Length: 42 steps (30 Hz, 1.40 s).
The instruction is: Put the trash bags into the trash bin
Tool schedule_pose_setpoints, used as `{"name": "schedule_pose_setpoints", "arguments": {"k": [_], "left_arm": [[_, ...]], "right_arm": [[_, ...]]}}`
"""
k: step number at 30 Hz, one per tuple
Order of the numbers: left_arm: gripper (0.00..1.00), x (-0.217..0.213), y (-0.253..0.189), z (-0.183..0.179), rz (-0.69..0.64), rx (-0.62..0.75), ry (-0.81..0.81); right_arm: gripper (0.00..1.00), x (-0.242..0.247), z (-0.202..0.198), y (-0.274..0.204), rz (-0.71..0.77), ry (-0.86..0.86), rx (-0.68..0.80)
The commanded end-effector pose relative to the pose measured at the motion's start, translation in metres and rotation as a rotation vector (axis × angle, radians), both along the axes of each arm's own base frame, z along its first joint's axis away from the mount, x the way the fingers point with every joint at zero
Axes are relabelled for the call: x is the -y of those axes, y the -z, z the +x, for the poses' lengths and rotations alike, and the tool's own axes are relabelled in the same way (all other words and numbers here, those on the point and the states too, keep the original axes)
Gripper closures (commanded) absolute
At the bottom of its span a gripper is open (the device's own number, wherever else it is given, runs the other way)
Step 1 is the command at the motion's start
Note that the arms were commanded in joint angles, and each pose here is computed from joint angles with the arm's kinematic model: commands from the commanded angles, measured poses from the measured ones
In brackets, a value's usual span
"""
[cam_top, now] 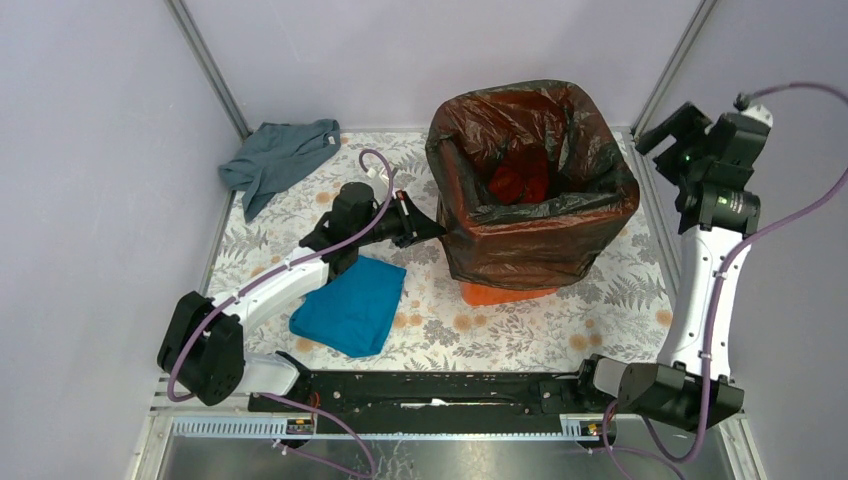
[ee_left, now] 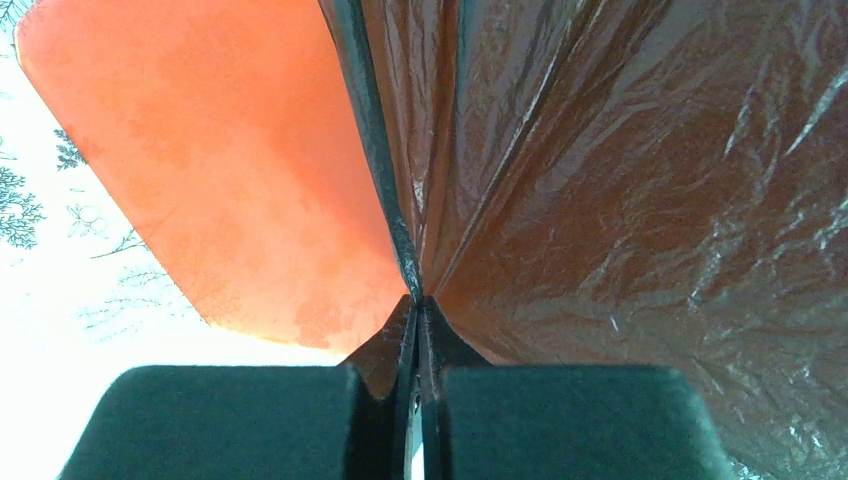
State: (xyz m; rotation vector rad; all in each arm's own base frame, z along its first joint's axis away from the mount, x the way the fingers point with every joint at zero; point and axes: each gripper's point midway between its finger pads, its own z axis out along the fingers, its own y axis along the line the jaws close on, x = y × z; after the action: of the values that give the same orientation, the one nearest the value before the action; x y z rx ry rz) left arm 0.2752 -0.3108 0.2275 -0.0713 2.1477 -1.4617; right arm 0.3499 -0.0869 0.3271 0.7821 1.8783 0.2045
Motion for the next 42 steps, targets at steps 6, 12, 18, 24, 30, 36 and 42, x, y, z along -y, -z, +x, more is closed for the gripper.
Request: {"name": "schedule_pose_setpoints", "arguments": {"k": [6,12,18,24,30,36,42], "left_arm": [[0.96,0.005,-0.011,0.0,-0.032,0.04,0.034],[0.94,0.006,-0.025,-0.003,-0.048,0.065,0.052],[0.92,0.005,-0.035,-0.004,-0.06,0.075,0.047],[0.89,0.002,-0.045,-0.006,-0.068,0.09,0.036],[0.78,0.001,-0.05,-0.005,-0.065,0.099,0.03],[0.64,0.0,-0.05,-0.006,-0.058,0.107,0.031],[0.63,-0.002,-0.045,-0.009,-0.053,0.104,0.034]], "right_arm": [[0.08,-0.158,0.011,-0.078,-0.188,-0.619,0.104],[0.19,-0.244,0.017,-0.035,-0.319,-0.848,-0.047],[0.29,-0.28,0.057,0.0,-0.404,-0.843,-0.121],[0.35,-0.291,0.076,0.066,-0.432,-0.801,-0.292],[0.26,-0.293,0.061,0.041,-0.371,-0.8,-0.196],[0.08,-0.262,0.036,-0.042,-0.424,-0.729,-0.11],[0.0,-0.244,-0.018,-0.046,-0.385,-0.761,-0.147]]}}
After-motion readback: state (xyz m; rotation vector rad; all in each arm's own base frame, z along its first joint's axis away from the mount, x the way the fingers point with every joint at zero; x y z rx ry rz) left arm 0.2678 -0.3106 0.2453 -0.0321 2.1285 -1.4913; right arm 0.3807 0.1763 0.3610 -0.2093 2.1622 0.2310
